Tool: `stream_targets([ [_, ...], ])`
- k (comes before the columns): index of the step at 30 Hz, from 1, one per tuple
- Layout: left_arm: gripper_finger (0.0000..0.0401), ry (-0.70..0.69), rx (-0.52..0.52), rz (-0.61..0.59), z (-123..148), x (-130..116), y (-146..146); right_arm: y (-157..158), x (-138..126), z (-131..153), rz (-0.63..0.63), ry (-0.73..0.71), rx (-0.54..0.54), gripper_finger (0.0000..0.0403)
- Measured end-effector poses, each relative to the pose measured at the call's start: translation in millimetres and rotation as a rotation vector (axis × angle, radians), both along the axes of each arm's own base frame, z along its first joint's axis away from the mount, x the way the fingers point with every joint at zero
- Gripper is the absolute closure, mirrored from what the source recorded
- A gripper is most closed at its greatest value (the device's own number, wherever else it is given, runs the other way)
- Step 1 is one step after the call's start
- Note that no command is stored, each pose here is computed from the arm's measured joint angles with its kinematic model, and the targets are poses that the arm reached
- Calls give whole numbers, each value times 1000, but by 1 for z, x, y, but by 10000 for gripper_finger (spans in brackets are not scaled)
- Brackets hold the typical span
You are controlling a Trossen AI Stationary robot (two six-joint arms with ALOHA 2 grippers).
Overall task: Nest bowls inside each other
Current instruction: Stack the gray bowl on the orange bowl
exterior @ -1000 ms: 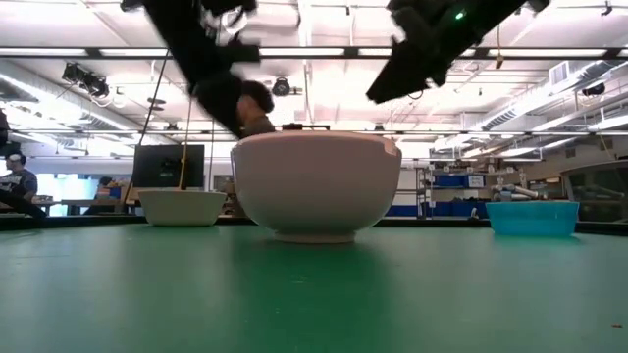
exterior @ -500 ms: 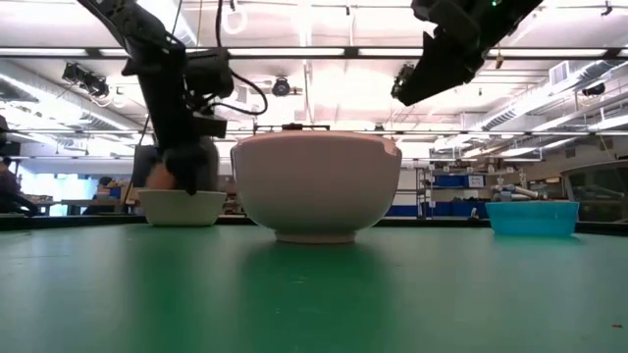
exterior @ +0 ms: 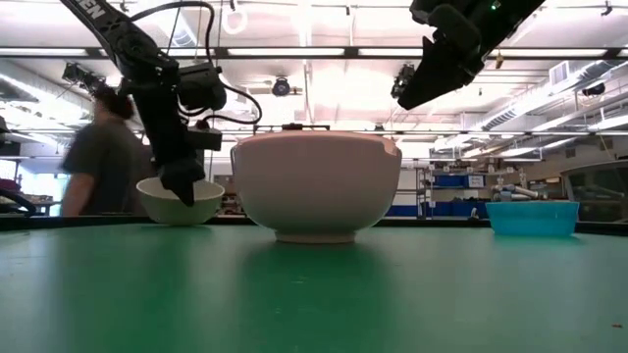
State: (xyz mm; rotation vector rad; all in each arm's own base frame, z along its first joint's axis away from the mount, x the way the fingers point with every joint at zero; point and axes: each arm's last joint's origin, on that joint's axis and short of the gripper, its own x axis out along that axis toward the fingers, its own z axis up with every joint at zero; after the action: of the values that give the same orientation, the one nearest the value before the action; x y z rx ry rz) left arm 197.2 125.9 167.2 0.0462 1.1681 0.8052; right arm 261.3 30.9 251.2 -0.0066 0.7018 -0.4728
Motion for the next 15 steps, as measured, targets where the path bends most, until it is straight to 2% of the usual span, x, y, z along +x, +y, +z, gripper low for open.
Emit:
stream_targets([
  [4,291,51,73,29,1,-2,2,-1,0,0,-11,-2,-13,239],
  [12,342,68,84,5,2,-1,2,-1,0,0,-13,-2,-17,239],
  [15,373,50,72,6,2,0,1,-1,0,0,-13,-2,-17,239],
])
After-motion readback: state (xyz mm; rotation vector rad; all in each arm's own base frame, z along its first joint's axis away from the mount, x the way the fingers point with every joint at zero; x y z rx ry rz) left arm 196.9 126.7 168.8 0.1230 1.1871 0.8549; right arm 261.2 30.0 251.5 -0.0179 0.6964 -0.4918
